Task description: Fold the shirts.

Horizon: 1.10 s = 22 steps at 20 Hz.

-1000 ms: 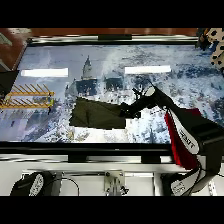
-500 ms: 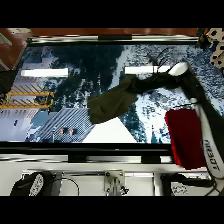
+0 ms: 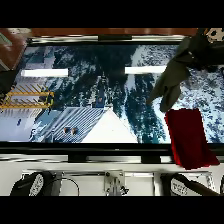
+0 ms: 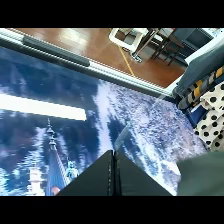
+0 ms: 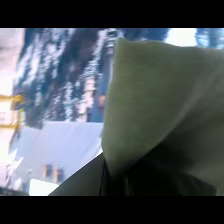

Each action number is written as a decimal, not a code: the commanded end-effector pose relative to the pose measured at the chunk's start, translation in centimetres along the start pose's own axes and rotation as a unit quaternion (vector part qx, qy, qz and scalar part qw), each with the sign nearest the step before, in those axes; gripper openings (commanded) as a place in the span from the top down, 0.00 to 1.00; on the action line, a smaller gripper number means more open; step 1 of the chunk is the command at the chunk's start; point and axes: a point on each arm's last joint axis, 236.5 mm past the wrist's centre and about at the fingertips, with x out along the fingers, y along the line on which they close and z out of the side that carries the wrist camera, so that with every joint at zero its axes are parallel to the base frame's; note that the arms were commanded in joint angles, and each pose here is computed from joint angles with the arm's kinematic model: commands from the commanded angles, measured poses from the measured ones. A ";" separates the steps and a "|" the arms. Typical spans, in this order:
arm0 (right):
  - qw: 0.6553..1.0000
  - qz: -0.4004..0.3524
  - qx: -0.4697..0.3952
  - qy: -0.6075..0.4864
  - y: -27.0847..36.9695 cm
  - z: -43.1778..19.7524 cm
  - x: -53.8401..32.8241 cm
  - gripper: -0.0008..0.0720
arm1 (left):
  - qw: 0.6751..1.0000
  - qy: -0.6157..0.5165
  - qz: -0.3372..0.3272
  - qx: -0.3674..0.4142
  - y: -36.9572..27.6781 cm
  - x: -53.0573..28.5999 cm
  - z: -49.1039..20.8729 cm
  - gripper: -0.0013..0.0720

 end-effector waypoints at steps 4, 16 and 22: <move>0.989 -0.124 0.067 -0.050 -8.8 2.1 -4.6 0.89 | 1.000 0.022 -0.012 0.000 -0.6 0.0 -1.1 0.94; 0.976 -0.115 0.098 -0.155 -10.0 7.0 -5.8 0.89 | 1.000 0.024 -0.014 0.000 -0.6 -0.1 -1.2 0.94; 0.969 -0.101 0.106 -0.200 -9.6 9.0 -6.4 0.89 | 1.000 0.024 -0.014 0.000 -0.7 -0.1 -1.2 0.94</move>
